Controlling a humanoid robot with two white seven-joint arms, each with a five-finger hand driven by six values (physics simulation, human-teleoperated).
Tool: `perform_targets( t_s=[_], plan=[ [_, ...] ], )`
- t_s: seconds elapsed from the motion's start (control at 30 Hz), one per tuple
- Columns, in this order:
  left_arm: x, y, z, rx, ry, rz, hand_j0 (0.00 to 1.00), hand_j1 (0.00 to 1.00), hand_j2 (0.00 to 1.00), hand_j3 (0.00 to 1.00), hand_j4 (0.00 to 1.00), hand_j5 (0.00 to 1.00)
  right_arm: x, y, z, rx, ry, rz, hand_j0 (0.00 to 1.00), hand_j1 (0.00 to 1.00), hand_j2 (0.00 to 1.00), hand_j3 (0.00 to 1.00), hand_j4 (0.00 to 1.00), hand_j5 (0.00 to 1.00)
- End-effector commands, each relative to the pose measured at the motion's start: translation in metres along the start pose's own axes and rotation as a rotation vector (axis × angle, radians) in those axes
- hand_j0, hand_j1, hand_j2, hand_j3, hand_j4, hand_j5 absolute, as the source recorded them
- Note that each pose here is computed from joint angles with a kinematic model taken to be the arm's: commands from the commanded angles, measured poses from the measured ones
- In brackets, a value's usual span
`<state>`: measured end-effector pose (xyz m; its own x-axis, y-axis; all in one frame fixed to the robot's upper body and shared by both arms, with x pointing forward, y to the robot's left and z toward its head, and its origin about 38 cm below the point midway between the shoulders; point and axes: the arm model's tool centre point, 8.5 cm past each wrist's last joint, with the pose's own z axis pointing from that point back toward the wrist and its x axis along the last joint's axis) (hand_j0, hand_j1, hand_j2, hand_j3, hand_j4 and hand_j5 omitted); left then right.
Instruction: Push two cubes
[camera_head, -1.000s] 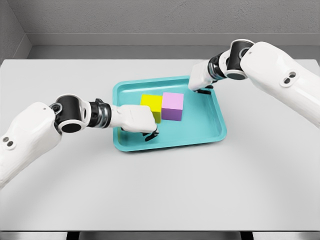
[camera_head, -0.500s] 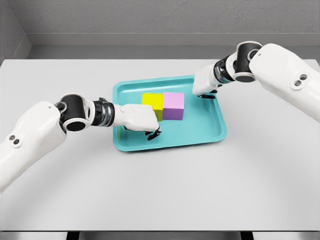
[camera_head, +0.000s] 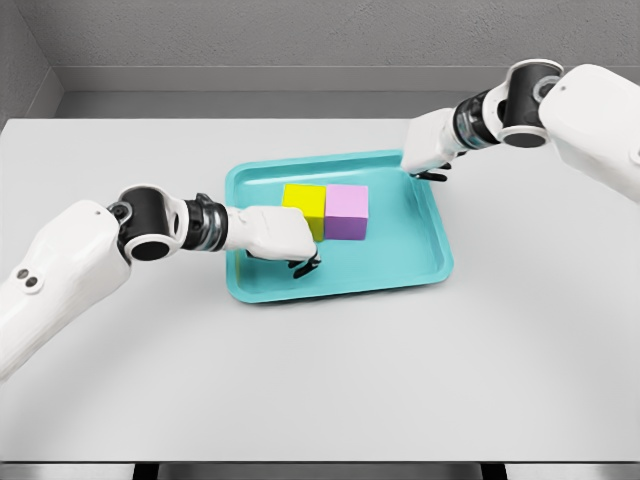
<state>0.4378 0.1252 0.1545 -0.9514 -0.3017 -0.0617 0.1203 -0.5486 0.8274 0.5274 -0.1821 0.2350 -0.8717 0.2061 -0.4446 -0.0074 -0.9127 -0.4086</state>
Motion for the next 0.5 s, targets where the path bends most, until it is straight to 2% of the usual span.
perform_targets(
  t_s=[0.0,0.13,0.37,0.4,0.47],
  plan=[
    [-0.001,0.0,0.0,0.002,0.002,0.004,0.28,0.28,0.28,0.28,0.28,0.28,-0.001,0.003,0.002,0.003,0.002,-0.004,0.17,0.17,0.17,0.17,0.17,0.17],
    [0.002,0.002,-0.002,0.007,-0.006,0.0,0.28,0.28,0.28,0.28,0.28,0.28,-0.001,0.009,0.003,0.01,0.004,-0.013,0.17,0.17,0.17,0.17,0.17,0.17],
    [0.011,0.008,-0.002,0.025,-0.025,-0.018,0.28,0.28,0.28,0.28,0.28,0.28,0.005,0.005,0.004,-0.003,-0.008,0.011,0.18,0.18,0.18,0.18,0.18,0.18],
    [0.012,0.009,-0.002,0.03,-0.029,-0.02,0.28,0.28,0.28,0.28,0.28,0.28,0.003,0.013,0.008,0.007,-0.001,0.001,0.18,0.18,0.18,0.18,0.18,0.18],
    [0.015,0.011,0.0,0.038,-0.036,-0.025,0.28,0.28,0.28,0.28,0.28,0.28,0.002,0.014,0.009,0.007,0.001,-0.001,0.19,0.19,0.19,0.19,0.19,0.19]
  ],
)
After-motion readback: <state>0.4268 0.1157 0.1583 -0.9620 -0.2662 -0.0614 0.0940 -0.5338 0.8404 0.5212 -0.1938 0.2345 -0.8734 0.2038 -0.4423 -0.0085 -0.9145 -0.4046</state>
